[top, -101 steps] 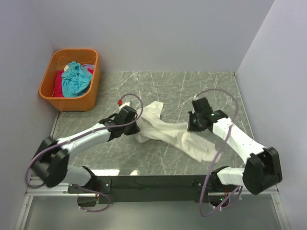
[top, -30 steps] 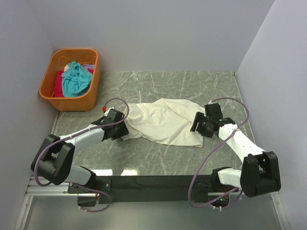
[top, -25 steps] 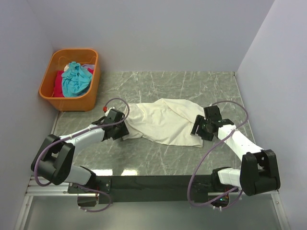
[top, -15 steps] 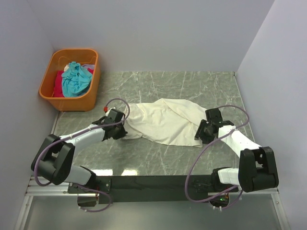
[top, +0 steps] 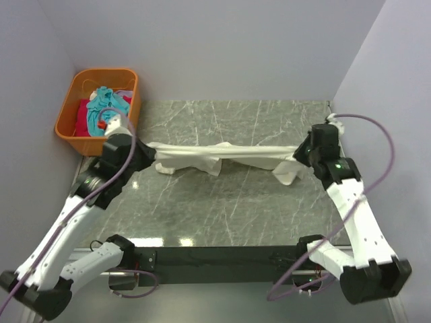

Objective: Fold and stack the t-shirts
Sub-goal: Flatten the tshirt out

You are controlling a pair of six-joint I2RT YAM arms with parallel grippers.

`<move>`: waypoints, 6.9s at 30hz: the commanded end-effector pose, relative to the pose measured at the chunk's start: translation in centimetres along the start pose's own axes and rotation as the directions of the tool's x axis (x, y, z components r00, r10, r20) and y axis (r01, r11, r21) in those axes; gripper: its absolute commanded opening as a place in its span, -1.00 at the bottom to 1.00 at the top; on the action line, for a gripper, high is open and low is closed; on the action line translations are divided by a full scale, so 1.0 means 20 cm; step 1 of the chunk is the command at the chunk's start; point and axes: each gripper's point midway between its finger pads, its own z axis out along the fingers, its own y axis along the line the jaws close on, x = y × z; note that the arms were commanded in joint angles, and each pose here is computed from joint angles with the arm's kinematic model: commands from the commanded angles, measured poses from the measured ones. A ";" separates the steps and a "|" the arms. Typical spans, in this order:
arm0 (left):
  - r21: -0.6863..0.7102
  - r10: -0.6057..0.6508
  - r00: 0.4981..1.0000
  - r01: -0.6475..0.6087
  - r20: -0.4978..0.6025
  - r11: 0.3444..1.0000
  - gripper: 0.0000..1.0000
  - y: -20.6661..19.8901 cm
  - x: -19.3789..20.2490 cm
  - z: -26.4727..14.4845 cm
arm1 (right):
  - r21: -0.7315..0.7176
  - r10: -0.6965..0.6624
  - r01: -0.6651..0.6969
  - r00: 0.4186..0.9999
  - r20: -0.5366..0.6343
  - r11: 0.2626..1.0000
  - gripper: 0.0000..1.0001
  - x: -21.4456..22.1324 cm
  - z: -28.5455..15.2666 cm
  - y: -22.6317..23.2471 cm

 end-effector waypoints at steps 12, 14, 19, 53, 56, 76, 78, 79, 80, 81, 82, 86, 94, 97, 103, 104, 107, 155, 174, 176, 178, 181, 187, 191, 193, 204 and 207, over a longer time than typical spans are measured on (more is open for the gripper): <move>-0.088 0.094 0.993 -0.087 0.076 0.992 -0.99 0.09 -0.18 -0.21 | 0.031 -0.144 0.143 0.989 0.045 0.989 -0.99 -0.21 -0.20 0.00; -0.110 0.116 0.992 -0.111 0.043 0.988 -0.99 0.09 -0.13 -0.11 | 0.011 -0.158 0.158 0.987 -0.013 0.987 -0.97 -0.15 -0.13 0.02; -0.156 0.165 0.985 -0.172 -0.057 0.973 -0.94 0.12 0.03 0.27 | 0.041 -0.170 0.177 0.977 -0.130 0.983 -0.90 -0.05 0.18 0.05; -0.161 -0.027 0.929 -0.035 -0.368 0.986 -0.18 0.39 0.65 0.73 | -0.023 -0.047 0.045 0.990 -0.135 0.999 0.38 0.22 0.37 0.02; -0.177 -0.034 0.919 -0.040 -0.394 0.983 -0.17 0.42 0.70 0.76 | -0.022 -0.046 0.044 0.989 -0.138 0.999 0.38 0.23 0.38 0.02; -0.195 -0.004 0.891 -0.095 -0.454 0.976 -0.11 0.42 0.82 0.76 | -0.022 -0.049 0.046 0.990 -0.134 0.999 0.37 0.25 0.40 0.01; -0.199 -0.005 0.892 -0.095 -0.452 0.975 -0.14 0.41 0.81 0.77 | -0.020 -0.051 0.049 0.990 -0.133 0.999 0.37 0.24 0.40 0.01; -0.200 -0.005 0.893 -0.096 -0.451 0.975 -0.14 0.41 0.81 0.78 | -0.017 -0.049 0.048 0.990 -0.131 0.999 0.37 0.24 0.40 0.00; -0.199 -0.006 0.895 -0.093 -0.447 0.976 -0.14 0.41 0.81 0.78 | -0.017 -0.049 0.047 0.991 -0.128 0.999 0.37 0.24 0.40 0.00; -0.202 -0.007 0.895 -0.093 -0.446 0.975 -0.14 0.41 0.81 0.78 | -0.014 -0.051 0.049 0.991 -0.128 0.999 0.37 0.24 0.40 0.00; -0.202 -0.009 0.898 -0.089 -0.441 0.975 -0.15 0.40 0.80 0.78 | -0.012 -0.051 0.050 0.991 -0.126 0.999 0.37 0.24 0.40 0.00; -0.191 -0.002 0.910 -0.085 -0.415 0.978 -0.24 0.37 0.76 0.77 | -0.006 -0.051 0.051 0.991 -0.126 0.999 0.36 0.24 0.40 -0.01; -0.195 0.008 0.921 -0.091 -0.389 0.977 -0.76 0.36 0.71 0.77 | 0.025 -0.049 0.054 0.987 -0.155 0.998 0.36 0.29 0.42 -0.04; -0.192 0.022 0.927 -0.100 -0.373 0.976 -0.99 0.34 0.67 0.75 | 0.046 -0.052 0.060 0.984 -0.169 0.997 0.36 0.31 0.44 -0.07; -0.190 0.096 0.951 -0.157 -0.295 0.969 -0.99 0.29 0.45 0.65 | 0.101 -0.065 0.089 0.973 -0.221 0.991 0.36 0.38 0.48 -0.13; -0.186 0.112 0.950 -0.171 -0.291 0.968 -0.99 0.29 0.43 0.64 | 0.102 -0.063 0.087 0.974 -0.219 0.991 0.36 0.38 0.48 -0.13; -0.166 0.139 0.953 -0.188 -0.269 0.968 -0.99 0.26 0.36 0.59 | 0.111 -0.059 0.082 0.979 -0.194 0.990 0.34 0.35 0.49 -0.13; -0.122 0.112 0.974 -0.138 -0.195 0.983 -0.99 0.31 0.28 0.52 | 0.008 -0.111 0.118 0.954 -0.279 0.993 -0.12 0.32 0.72 -0.03; -0.143 0.091 0.996 -0.093 -0.025 0.985 -0.99 0.20 -0.12 0.47 | 0.120 -0.130 0.134 0.991 -0.036 0.984 -1.00 -0.12 0.48 -0.02; -0.118 0.086 0.994 -0.078 0.066 0.990 -0.99 0.08 -0.35 0.43 | 0.118 -0.137 0.126 0.986 0.095 0.985 -1.00 -0.38 0.32 0.05; -0.118 0.086 0.988 -0.071 0.126 0.991 -0.99 0.02 -0.52 0.38 | 0.101 -0.159 0.140 0.963 0.216 0.985 -1.00 -0.62 0.15 0.13; -0.073 0.069 0.964 -0.052 0.256 0.996 -0.99 -0.14 -0.86 0.23 | 0.128 -0.178 0.138 0.899 0.400 0.982 -1.00 -0.93 -0.16 0.16; 0.043 0.041 0.856 -0.074 0.515 0.996 -0.99 -0.40 -1.32 -0.22 | 0.154 -0.187 0.111 0.719 0.669 0.982 -1.00 -1.31 -0.81 0.15; 0.125 -0.004 0.726 -0.112 0.687 0.986 -0.99 -0.44 -1.46 -0.69 | 0.134 -0.160 0.087 0.556 0.816 0.987 -1.00 -1.35 -1.28 0.05; 0.160 -0.024 0.667 -0.144 0.745 0.977 -0.99 -0.45 -1.48 -0.89 | 0.133 -0.167 0.103 0.486 0.858 0.986 -1.00 -1.33 -1.41 0.01; 0.193 -0.075 0.404 -0.259 0.912 0.946 -0.99 -0.39 -1.51 -1.82 | 0.095 -0.143 0.198 0.244 0.959 0.976 -1.00 -1.16 -1.99 -0.12; 0.148 -0.023 0.419 -0.268 0.908 0.952 -0.99 -0.40 -1.55 -1.72 | 0.106 -0.174 0.254 0.264 0.949 0.961 -1.00 -1.17 -1.93 -0.06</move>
